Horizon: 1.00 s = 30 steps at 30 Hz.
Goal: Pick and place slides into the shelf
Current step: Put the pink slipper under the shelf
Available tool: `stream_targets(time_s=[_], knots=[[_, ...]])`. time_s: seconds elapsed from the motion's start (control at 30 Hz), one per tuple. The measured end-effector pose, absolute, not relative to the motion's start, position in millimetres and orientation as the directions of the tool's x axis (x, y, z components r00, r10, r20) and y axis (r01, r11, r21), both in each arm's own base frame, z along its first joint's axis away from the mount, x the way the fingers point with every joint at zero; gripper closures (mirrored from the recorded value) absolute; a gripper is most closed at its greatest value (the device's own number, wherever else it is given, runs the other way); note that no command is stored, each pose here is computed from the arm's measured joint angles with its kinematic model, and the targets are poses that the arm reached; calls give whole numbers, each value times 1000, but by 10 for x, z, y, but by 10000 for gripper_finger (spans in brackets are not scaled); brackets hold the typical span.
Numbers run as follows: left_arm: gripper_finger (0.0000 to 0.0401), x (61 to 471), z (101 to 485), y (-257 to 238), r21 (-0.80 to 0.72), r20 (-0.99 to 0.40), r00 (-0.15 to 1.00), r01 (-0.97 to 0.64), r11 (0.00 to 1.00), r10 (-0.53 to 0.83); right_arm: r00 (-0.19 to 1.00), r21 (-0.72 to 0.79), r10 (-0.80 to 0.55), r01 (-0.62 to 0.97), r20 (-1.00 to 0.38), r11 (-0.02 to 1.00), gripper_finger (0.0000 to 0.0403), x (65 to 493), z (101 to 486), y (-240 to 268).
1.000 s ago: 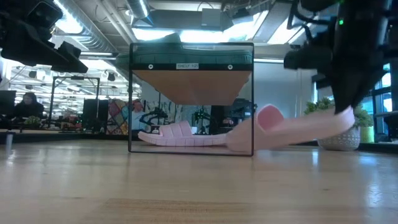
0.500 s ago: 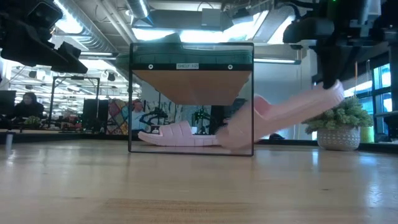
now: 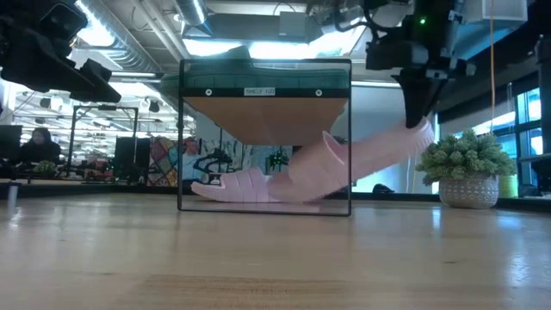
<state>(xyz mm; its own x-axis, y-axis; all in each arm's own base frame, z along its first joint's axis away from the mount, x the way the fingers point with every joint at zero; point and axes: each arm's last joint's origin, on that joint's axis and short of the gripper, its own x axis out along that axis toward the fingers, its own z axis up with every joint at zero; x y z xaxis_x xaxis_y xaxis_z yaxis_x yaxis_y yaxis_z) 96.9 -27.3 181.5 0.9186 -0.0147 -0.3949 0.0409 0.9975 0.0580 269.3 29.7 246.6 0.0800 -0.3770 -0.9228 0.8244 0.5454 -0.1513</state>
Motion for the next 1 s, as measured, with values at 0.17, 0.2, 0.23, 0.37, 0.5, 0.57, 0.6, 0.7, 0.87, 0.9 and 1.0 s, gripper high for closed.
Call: stream_targets(time_s=[0.17,0.2,0.23,0.37,0.5,0.57,0.6,0.7,0.87,0.9,1.0], knots=[[185,968,1811,-272,53,-399,917,38,998,-14,117,-138,-373,795,-921,591,386,2692,2285,242],[185,967,1810,-272,43,-400,916,34,999,-14,129,-129,-371,793,-920,595,386,2671,2236,232],[185,966,1807,-272,40,-403,915,32,999,-13,141,-117,-370,795,-918,595,386,2645,2186,226],[185,965,1805,-278,31,-407,913,52,998,-35,259,-23,-368,791,-893,612,386,2556,2040,211],[185,965,1805,-279,29,-407,913,56,998,-39,360,56,-358,768,-862,638,386,2442,1868,180],[185,965,1806,-279,30,-406,913,55,998,-39,413,92,-356,751,-838,653,386,2402,1790,161],[185,965,1805,-279,30,-407,913,55,998,-38,435,102,-359,741,-826,664,386,2389,1747,150],[185,965,1806,-279,30,-406,913,54,998,-37,498,122,-360,701,-789,703,386,2365,1634,106],[185,965,1806,-279,30,-406,913,53,998,-36,569,148,-366,664,-736,733,386,2362,1527,10],[185,965,1807,-279,30,-405,913,53,998,-37,583,155,-362,654,-728,740,386,2365,1517,-9],[185,965,1807,-279,30,-405,914,53,998,-36,609,155,-352,623,-711,767,386,2386,1507,-66]])
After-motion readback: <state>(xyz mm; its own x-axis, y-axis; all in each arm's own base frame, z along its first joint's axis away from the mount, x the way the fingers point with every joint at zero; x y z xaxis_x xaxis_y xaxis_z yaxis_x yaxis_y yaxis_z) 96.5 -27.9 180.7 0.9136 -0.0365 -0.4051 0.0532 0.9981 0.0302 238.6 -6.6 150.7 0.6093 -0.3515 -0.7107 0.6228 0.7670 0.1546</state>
